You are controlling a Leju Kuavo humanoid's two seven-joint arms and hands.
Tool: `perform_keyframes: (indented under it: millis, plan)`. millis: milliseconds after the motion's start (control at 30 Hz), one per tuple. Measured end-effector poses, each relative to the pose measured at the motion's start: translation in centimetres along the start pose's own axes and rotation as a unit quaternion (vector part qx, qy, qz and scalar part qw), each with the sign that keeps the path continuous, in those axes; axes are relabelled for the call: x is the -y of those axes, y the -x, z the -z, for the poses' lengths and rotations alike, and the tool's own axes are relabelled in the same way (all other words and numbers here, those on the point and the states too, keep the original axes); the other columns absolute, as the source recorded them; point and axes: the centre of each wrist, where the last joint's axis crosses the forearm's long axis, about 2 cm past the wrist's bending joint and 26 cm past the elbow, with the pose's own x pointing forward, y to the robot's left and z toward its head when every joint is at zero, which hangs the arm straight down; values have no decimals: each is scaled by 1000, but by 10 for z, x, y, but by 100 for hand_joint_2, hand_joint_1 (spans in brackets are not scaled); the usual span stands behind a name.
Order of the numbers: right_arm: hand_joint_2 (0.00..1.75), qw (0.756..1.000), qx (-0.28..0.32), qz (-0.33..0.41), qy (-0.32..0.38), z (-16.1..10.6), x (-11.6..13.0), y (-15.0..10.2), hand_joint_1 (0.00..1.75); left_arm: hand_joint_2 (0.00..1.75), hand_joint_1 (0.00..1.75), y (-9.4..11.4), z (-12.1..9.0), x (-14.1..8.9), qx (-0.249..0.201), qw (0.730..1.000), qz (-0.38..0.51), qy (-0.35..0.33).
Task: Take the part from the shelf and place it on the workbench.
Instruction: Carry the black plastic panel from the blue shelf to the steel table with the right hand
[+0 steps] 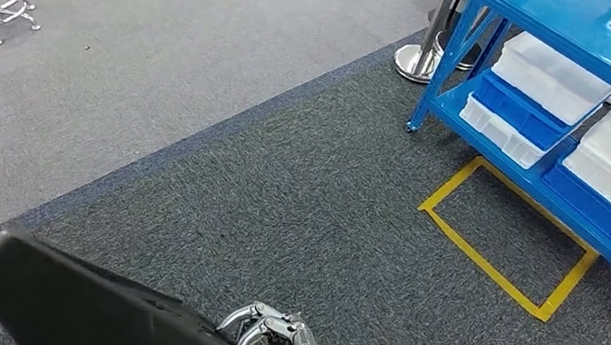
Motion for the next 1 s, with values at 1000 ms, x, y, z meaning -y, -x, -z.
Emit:
perform_keyframes:
  millis: [1000]
  plan:
    - [175, 1000, 2, -4, 8, -9, -4, -5, 175, 175, 0, -2, 0, 4, 5, 1000, 4, 2]
